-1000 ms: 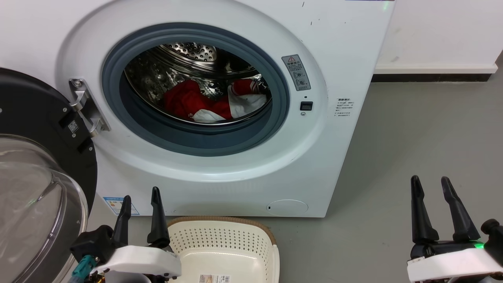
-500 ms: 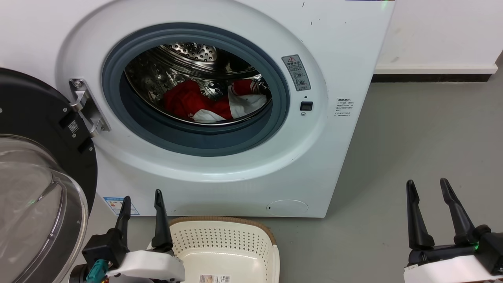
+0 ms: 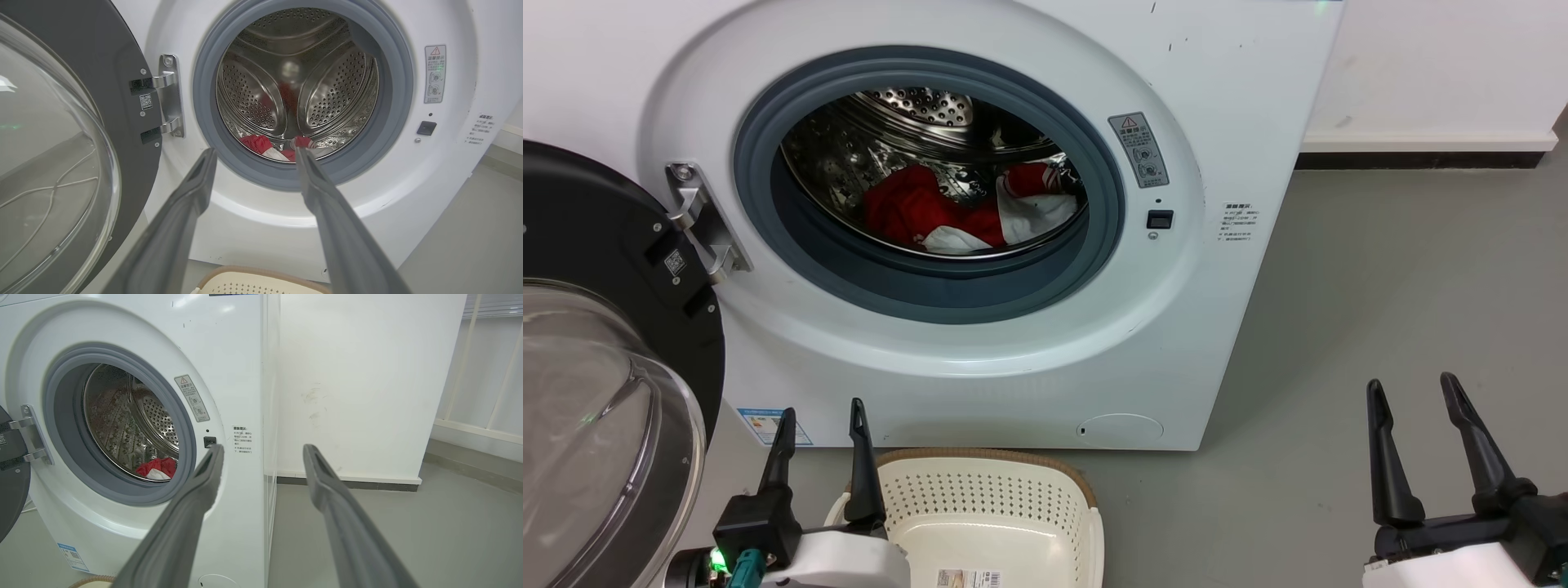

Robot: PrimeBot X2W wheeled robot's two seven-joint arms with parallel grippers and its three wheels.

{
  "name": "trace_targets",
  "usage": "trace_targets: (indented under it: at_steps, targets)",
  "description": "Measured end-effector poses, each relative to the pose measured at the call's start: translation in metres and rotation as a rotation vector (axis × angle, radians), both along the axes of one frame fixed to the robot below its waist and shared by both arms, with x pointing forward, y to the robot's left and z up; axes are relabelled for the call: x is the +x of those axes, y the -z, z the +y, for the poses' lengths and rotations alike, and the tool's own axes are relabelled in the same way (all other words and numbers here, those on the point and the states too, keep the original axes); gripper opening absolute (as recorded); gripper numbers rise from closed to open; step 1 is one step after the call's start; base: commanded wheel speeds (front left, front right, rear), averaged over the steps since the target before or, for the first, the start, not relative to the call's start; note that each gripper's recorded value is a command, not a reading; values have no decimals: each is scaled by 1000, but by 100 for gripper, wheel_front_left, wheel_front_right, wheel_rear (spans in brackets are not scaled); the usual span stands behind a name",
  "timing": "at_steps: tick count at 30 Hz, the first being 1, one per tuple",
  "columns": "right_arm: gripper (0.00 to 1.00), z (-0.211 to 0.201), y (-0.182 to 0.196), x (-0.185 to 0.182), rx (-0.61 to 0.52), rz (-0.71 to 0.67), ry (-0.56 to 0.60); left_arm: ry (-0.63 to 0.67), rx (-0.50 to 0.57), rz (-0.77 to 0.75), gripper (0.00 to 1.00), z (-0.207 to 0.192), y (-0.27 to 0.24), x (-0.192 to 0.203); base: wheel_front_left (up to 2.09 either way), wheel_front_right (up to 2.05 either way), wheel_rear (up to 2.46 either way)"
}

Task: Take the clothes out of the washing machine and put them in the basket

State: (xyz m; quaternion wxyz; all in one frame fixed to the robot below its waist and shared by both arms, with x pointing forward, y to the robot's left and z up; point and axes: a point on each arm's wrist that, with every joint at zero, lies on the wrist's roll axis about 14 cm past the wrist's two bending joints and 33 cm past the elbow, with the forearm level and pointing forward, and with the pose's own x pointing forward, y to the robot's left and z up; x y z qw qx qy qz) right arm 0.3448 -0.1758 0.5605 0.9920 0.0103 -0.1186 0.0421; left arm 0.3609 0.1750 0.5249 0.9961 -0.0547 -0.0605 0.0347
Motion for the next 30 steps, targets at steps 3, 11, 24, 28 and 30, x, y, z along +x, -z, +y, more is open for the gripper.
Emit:
trace_targets:
  at_steps: [3,11,24,28,30]
  targets:
    - [100,1,-2,0,-19,-13,0,4,29,-5,100,-2,0,-1,0,0,0]
    - [100,3,-4,-2,-52,-24,-5,15,47,-18,100,-3,-1,-3,0,0,0]
    - [100,2,1,-4,-37,-13,-4,9,37,8,100,1,8,-6,0,0,0]
    - [100,3,2,-5,-35,-8,-5,9,39,15,100,2,10,-7,0,0,0]
    - [100,3,4,-6,-35,-3,-5,9,39,17,100,2,11,-7,0,0,0]
